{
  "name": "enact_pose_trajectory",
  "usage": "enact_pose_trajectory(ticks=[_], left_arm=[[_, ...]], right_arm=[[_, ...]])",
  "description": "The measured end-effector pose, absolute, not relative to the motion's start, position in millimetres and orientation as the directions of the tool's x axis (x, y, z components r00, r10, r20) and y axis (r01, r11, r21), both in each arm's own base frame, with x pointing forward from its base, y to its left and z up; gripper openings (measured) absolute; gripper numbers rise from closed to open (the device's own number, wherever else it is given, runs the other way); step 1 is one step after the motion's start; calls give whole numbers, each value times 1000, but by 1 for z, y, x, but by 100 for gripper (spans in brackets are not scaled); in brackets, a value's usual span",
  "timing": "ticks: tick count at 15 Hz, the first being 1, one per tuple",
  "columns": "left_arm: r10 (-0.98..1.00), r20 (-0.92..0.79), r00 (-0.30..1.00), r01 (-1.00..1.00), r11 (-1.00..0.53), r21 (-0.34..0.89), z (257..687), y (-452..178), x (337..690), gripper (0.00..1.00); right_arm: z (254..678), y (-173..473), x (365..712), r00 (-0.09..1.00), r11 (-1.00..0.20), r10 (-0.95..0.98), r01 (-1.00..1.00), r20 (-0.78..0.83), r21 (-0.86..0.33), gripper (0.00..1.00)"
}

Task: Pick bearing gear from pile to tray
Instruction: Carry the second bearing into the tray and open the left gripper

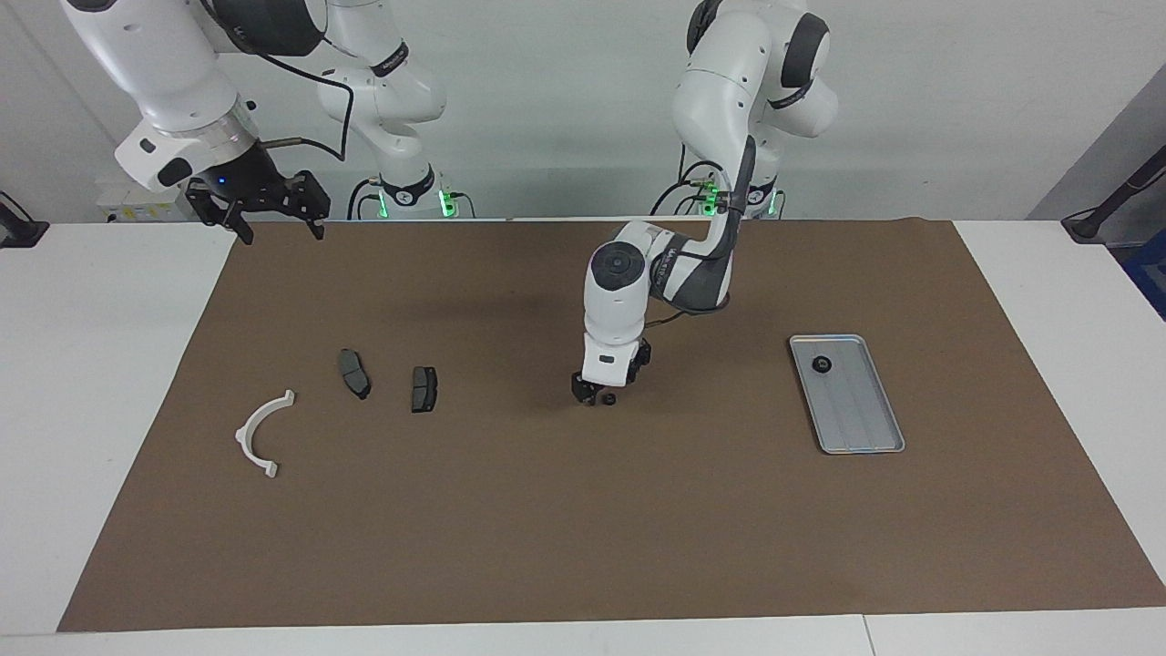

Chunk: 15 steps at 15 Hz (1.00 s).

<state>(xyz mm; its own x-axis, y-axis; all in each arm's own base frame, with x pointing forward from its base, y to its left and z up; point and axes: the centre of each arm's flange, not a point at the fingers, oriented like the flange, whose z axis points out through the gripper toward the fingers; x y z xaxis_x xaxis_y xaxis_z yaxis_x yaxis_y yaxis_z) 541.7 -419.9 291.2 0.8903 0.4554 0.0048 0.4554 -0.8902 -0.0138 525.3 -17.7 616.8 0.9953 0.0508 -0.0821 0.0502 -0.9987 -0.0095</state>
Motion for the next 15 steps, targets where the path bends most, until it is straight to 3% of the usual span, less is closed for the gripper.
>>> enact_pose_trajectory(ticks=[2,7,8,10,13,15], left_arm=[[461,7,887,461,-887,-11,291,-420,543,71],[475,14,880,475,-880,-2,290,-418,545,70],[479,16,877,479,-878,5,292,-419,546,61],[488,18,872,488,-873,9,292,-419,546,57],[497,20,867,497,-868,14,295,-420,546,24],[501,20,865,501,-865,14,295,-420,546,24]], right_arm=[[619,-17,526,996,-999,50,50,-67,-8,100],[620,-19,527,997,-999,46,45,-54,-7,100],[620,-21,527,998,-999,42,42,-54,-7,100],[619,-23,527,998,-999,38,38,-54,-7,100],[620,-24,528,998,-999,37,36,-50,-6,100],[620,-24,528,998,-999,36,36,-50,-6,100]])
